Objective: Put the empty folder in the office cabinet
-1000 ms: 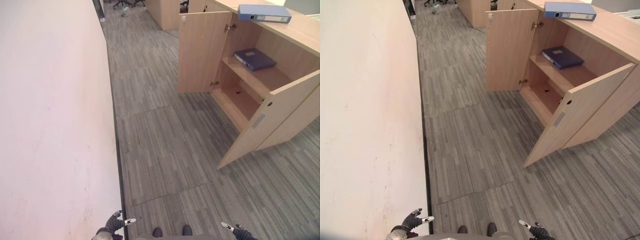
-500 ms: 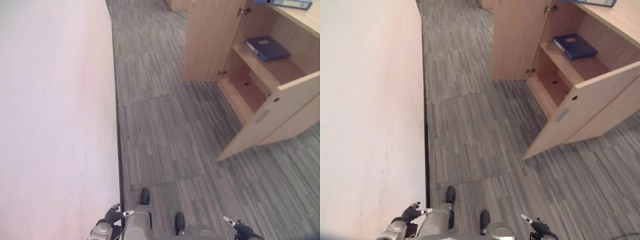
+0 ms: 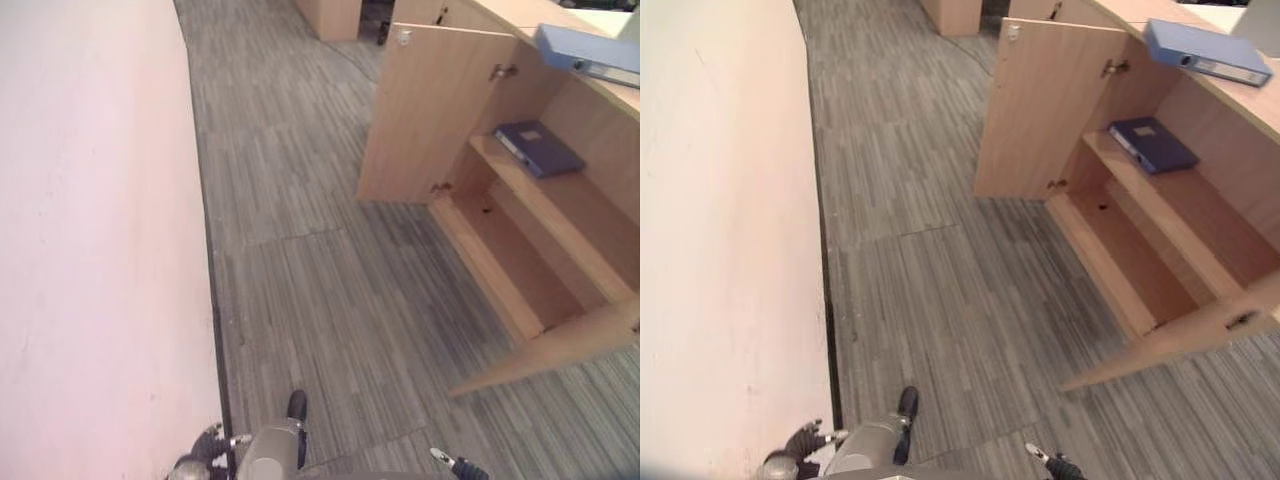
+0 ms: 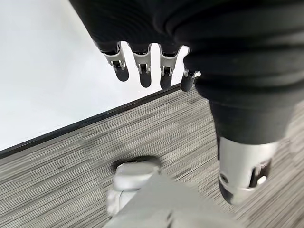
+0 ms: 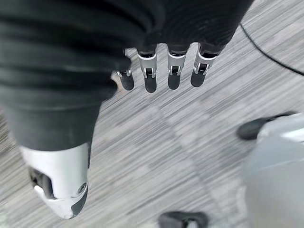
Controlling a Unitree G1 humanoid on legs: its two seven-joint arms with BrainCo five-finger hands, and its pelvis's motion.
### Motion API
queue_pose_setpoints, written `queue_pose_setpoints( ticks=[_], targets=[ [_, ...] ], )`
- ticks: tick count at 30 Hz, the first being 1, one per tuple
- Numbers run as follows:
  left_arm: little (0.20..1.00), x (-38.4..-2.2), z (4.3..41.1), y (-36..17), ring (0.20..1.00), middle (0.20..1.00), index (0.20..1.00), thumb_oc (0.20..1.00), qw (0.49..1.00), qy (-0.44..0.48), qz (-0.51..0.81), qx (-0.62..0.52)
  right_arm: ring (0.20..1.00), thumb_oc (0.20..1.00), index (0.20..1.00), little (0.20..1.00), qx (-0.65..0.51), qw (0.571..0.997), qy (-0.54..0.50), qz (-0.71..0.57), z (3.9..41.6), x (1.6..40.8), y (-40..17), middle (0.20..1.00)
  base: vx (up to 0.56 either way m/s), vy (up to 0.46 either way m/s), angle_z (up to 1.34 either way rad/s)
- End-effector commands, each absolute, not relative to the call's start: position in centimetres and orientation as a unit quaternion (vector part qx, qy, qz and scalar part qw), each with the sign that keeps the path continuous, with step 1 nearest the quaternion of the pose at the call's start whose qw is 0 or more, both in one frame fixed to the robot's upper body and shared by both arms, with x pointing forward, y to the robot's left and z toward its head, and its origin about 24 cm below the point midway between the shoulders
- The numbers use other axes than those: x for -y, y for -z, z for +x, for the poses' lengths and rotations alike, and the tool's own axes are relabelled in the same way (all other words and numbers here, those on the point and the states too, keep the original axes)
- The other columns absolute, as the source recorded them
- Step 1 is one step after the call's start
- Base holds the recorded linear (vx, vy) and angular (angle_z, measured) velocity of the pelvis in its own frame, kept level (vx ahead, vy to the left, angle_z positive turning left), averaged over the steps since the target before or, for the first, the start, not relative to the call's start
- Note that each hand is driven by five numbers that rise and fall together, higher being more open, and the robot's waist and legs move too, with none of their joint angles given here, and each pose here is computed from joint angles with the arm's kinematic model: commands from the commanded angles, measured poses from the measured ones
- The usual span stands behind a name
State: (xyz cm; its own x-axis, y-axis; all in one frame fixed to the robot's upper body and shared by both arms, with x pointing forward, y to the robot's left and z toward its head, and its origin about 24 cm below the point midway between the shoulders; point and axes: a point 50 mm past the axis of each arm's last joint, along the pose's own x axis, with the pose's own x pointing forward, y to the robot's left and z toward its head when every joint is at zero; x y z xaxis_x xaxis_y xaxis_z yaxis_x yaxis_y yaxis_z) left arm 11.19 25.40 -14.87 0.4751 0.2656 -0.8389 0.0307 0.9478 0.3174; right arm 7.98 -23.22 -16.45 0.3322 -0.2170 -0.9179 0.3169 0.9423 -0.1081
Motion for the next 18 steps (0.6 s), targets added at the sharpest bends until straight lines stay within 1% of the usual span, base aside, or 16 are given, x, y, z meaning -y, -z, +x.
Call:
queue_pose_setpoints(
  ticks=[1,3,5,7,9,12,13,14,18],
  targets=[
    [1.000,-25.7,11.0,14.6,1.000,1.000,1.000,1.000,0.850,-0.045,0.172,-0.496,1.000,1.000,1.000,1.000,-0.542,0.822,0.174,0.010,7.7,25.8,15.7,1.000,0.33,0.266,-0.18],
    [1.000,-26.1,13.8,13.4,1.000,1.000,1.000,1.000,0.872,-0.050,0.178,-0.453,1.000,1.000,1.000,1.000,-0.500,0.843,0.198,0.024,10.2,26.6,14.8,1.000,0.27,0.313,-0.11],
    [1.000,-26.3,14.6,12.9,1.000,1.000,1.000,1.000,0.878,-0.055,0.183,-0.439,1.000,1.000,1.000,1.000,-0.488,0.847,0.209,0.032,11.0,26.8,14.6,1.000,0.31,0.292,0.16],
    [1.000,-26.2,14.9,12.8,1.000,1.000,1.000,1.000,0.879,-0.054,0.188,-0.434,1.000,1.000,1.000,1.000,-0.490,0.845,0.214,0.033,10.7,26.8,14.7,1.000,0.42,0.250,0.26],
    [1.000,-26.2,15.2,12.8,1.000,1.000,1.000,1.000,0.879,-0.050,0.193,-0.432,1.000,1.000,1.000,1.000,-0.509,0.836,0.205,0.027,9.5,26.5,15.1,1.000,0.45,0.168,0.08],
    [1.000,-26.2,15.1,12.9,1.000,1.000,1.000,1.000,0.875,-0.048,0.200,-0.439,1.000,1.000,1.000,1.000,-0.527,0.826,0.198,0.012,8.6,26.3,15.4,1.000,0.52,0.016,0.60],
    [1.000,-26.3,14.6,13.2,1.000,1.000,1.000,1.000,0.868,-0.041,0.208,-0.449,1.000,1.000,1.000,1.000,-0.546,0.817,0.188,-0.001,7.6,26.1,15.7,1.000,0.43,-0.016,0.32],
    [1.000,-26.2,14.3,13.3,1.000,1.000,1.000,1.000,0.865,-0.037,0.211,-0.454,1.000,1.000,1.000,1.000,-0.555,0.811,0.184,-0.005,7.0,26.0,15.9,1.000,0.58,-0.035,-0.16],
    [1.000,-26.1,13.7,13.6,1.000,1.000,1.000,1.000,0.859,-0.029,0.217,-0.463,1.000,1.000,1.000,1.000,-0.576,0.797,0.182,-0.017,5.6,26.0,16.1,1.000,0.31,-0.047,-0.41]
  ],
)
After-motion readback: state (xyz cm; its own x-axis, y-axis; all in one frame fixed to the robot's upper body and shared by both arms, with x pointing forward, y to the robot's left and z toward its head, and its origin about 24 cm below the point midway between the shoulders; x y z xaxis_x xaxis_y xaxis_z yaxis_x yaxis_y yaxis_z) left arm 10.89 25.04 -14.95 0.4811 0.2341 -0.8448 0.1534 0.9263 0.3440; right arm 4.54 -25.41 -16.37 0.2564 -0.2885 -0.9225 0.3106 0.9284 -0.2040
